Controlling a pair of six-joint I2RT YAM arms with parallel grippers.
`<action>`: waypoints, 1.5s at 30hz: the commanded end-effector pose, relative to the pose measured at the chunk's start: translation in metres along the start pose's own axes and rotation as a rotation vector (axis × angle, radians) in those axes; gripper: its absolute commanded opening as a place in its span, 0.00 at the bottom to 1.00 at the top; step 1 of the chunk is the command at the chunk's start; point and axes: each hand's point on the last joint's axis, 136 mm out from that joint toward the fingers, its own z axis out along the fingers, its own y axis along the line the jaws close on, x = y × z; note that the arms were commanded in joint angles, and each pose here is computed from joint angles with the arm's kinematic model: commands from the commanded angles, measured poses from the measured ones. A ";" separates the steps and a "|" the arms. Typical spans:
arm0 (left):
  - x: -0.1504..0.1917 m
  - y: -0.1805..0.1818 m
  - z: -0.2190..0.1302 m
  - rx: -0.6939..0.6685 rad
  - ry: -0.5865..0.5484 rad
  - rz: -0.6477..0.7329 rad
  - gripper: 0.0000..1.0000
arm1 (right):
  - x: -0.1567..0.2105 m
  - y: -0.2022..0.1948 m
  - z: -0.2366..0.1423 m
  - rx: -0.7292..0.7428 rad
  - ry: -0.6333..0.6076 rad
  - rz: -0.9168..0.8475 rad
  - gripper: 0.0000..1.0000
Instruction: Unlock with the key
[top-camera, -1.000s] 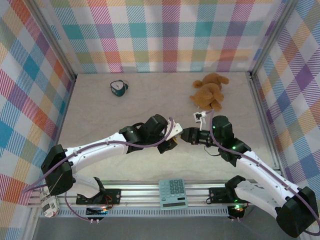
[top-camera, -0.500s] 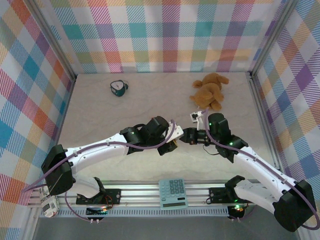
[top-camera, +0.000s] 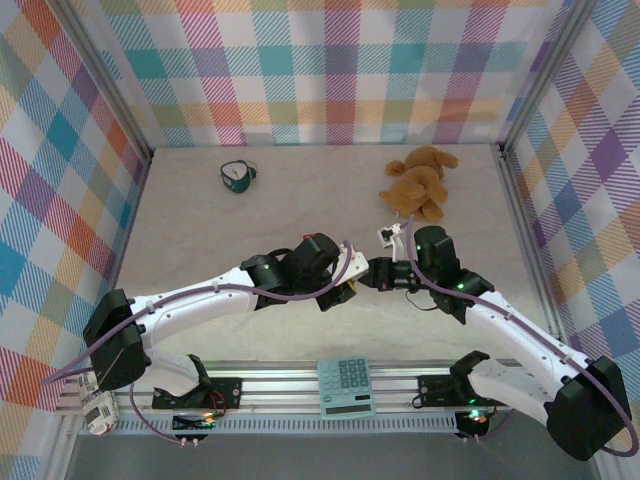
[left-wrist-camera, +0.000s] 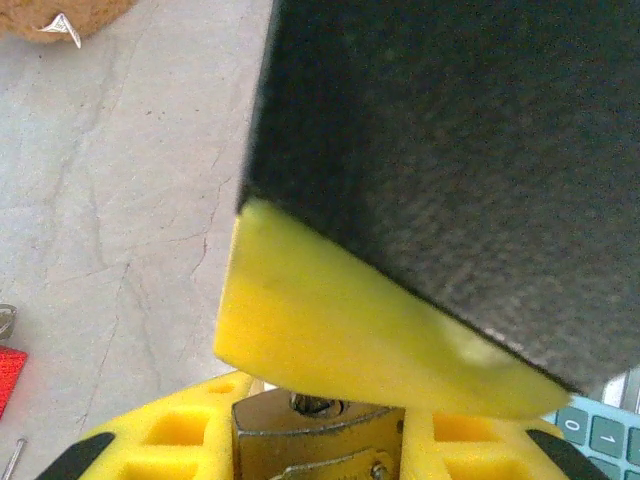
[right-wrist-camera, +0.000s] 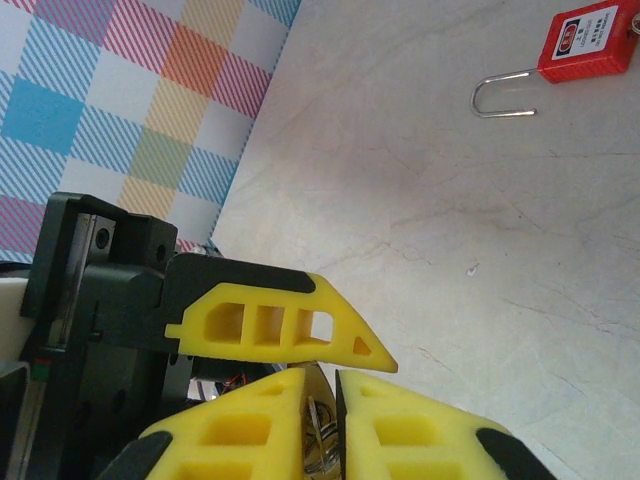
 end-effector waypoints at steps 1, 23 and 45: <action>-0.015 0.004 -0.005 -0.030 -0.028 0.030 0.00 | -0.002 0.010 -0.002 -0.039 0.009 -0.010 0.15; -0.050 0.009 -0.003 -0.100 -0.134 0.098 0.00 | 0.022 0.021 0.021 -0.111 0.106 0.011 0.04; -0.062 0.005 0.009 -0.331 -0.154 0.359 0.00 | 0.031 0.026 0.034 -0.153 0.162 0.230 0.00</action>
